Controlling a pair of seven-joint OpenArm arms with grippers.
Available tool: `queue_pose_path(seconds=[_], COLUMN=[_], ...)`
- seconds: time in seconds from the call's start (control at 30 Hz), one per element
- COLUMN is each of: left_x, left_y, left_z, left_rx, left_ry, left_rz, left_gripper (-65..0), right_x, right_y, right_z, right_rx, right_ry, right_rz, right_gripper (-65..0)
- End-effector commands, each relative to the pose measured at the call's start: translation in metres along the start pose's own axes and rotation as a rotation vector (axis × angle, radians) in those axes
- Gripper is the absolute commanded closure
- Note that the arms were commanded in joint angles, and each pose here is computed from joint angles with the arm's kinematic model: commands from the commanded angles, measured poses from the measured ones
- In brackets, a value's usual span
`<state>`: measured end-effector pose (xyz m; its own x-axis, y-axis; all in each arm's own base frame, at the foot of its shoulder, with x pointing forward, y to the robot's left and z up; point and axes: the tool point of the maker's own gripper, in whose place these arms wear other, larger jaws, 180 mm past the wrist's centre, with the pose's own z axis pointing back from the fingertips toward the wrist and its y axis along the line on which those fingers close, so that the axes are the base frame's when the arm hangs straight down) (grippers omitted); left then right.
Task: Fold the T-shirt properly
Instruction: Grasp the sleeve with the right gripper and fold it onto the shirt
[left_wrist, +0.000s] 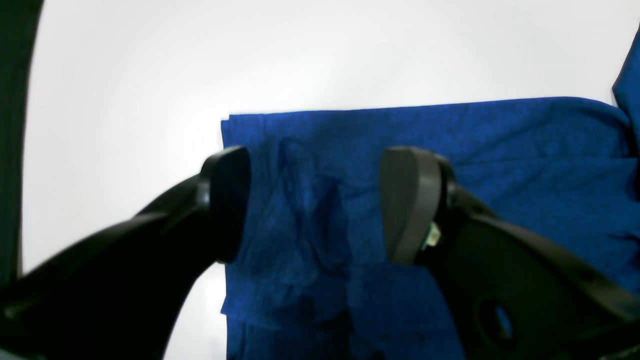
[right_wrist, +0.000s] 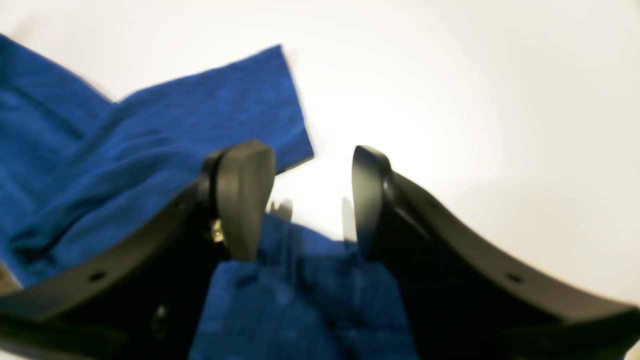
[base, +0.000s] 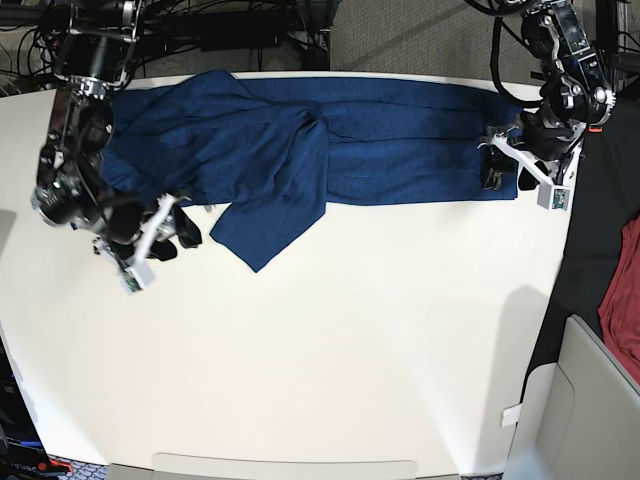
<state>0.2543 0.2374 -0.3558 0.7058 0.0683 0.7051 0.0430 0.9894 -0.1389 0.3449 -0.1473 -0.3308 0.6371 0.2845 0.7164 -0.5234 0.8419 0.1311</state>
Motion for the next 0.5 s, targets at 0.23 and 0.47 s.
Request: queue_pose_path(seconds=[0.23,0.47], left_x=[0.008,0.009], left_y=[0.001,0.002], left_z=[0.004,0.005], left_rx=[0.002,0.004], left_ry=[-0.030,-0.031], left_rz=[-0.015,-0.017], left_gripper=[-39.3,-39.3], right_x=[0.022,-0.002], right_y=[0.016,0.022], right_z=[-0.043,-0.069], right_rx=[0.008,0.018], right_ry=[0.021,0.102], right_rz=[0.097,0.071], right_gripper=[-29.2,-29.2])
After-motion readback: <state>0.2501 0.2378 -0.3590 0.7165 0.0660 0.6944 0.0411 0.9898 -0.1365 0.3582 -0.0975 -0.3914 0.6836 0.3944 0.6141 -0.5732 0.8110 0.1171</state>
